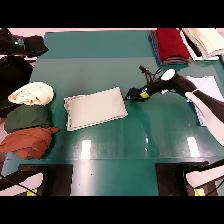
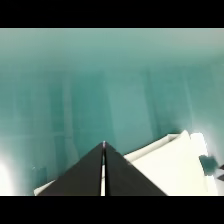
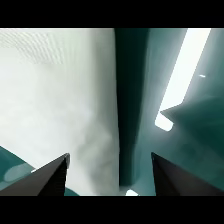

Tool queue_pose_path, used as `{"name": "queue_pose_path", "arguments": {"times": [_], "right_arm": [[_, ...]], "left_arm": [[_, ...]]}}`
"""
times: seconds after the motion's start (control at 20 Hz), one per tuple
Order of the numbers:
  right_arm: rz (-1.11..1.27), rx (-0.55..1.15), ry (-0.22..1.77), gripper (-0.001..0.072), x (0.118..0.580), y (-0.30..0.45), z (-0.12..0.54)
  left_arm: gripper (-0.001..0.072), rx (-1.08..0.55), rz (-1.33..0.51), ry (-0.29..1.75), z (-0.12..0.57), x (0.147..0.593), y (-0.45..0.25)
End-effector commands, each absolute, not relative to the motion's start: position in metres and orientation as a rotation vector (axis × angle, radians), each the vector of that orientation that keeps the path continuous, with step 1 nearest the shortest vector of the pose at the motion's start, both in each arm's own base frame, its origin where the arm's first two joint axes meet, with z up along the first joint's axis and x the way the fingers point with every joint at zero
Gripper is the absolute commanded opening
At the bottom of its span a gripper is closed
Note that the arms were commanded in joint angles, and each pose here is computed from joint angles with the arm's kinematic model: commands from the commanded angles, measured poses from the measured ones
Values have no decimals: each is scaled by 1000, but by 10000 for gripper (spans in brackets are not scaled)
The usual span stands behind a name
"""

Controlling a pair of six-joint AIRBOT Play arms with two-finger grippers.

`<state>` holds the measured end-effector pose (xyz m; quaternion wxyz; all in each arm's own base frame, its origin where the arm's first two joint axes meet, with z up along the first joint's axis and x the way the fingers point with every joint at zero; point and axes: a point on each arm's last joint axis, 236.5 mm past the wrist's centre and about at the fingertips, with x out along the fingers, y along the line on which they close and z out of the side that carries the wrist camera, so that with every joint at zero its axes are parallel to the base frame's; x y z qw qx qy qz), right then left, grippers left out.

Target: Fold the shirts.

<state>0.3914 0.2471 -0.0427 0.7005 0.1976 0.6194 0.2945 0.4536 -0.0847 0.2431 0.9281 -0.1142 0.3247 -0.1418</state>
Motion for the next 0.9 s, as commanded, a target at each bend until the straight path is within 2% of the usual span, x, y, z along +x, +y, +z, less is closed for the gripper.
{"name": "queue_pose_path", "arguments": {"times": [0.0,0.1,0.15,0.2,0.25,0.3,0.35,0.45,0.6,0.7,0.85], "right_arm": [[715,502,1444,593,386,282,-64],[772,491,1446,593,388,317,-69],[799,502,1450,562,388,333,-71],[826,509,1452,486,388,349,-73],[847,506,1451,398,389,360,-75],[861,490,1443,254,391,367,-76],[879,478,1419,37,396,370,-71],[885,478,1363,19,412,367,-54],[824,505,1219,19,454,321,-3],[713,477,1138,19,481,259,28],[547,440,1057,19,497,149,71]], "left_arm": [[24,-247,-308,682,237,456,-89],[24,-248,-308,683,236,456,-89],[24,-250,-311,684,236,456,-90],[24,-255,-315,684,237,456,-91],[24,-264,-323,685,237,455,-93],[25,-267,-333,685,238,454,-97],[24,-258,-343,688,238,453,-103],[24,-206,-399,689,237,447,-128],[24,-166,-494,692,238,433,-172],[24,-142,-543,691,239,424,-195],[24,-127,-591,682,242,416,-218]]}}
